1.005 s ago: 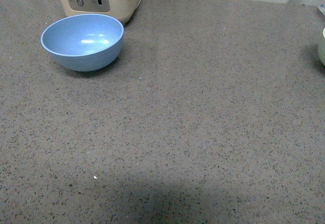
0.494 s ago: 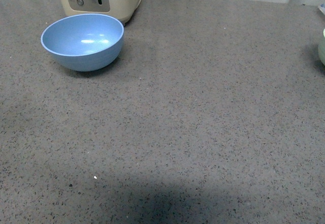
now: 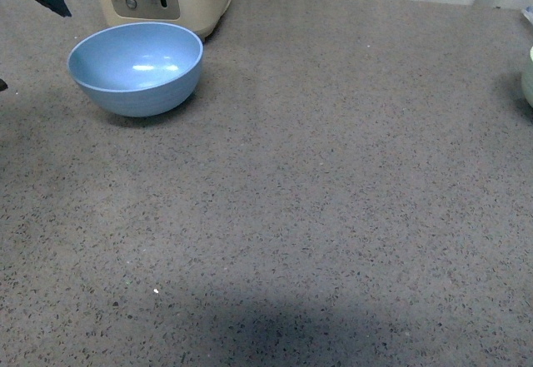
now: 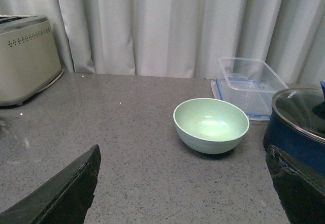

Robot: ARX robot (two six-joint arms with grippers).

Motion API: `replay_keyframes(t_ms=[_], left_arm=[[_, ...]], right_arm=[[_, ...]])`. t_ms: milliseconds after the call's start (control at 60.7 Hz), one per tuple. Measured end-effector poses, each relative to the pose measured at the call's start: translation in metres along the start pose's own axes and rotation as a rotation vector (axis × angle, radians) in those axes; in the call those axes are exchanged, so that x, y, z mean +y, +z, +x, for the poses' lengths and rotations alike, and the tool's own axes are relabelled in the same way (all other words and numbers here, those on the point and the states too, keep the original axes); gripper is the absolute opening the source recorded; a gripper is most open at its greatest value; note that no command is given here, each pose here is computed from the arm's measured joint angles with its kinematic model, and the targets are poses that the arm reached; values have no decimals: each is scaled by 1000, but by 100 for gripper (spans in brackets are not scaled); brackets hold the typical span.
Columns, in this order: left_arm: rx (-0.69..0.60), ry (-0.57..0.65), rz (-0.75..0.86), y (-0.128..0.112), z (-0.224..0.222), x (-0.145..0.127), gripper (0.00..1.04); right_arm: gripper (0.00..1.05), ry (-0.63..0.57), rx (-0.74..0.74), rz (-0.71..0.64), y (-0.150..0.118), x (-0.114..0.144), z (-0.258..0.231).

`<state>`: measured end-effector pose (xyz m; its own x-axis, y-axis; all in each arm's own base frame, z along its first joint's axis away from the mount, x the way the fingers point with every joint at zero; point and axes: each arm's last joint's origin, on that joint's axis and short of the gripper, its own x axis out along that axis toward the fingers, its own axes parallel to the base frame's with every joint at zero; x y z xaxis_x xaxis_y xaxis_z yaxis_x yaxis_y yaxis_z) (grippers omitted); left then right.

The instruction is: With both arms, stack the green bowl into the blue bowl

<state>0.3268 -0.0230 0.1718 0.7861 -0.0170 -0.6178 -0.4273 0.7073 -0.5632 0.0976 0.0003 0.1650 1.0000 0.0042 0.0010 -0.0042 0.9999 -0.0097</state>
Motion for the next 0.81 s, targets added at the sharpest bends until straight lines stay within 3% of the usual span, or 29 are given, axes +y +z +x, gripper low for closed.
replay_keyframes(t_ms=[395,626,807], left_arm=[[54,31,-14,-10,40,-13,98],[63,78,-9,-16,52,-6,98],[61,82,-8,-15,52,-5,65]], right_arm=[[95,0,0,0,0,0,0],[95,0,0,0,0,0,0],[95,0,0,0,0,0,0]])
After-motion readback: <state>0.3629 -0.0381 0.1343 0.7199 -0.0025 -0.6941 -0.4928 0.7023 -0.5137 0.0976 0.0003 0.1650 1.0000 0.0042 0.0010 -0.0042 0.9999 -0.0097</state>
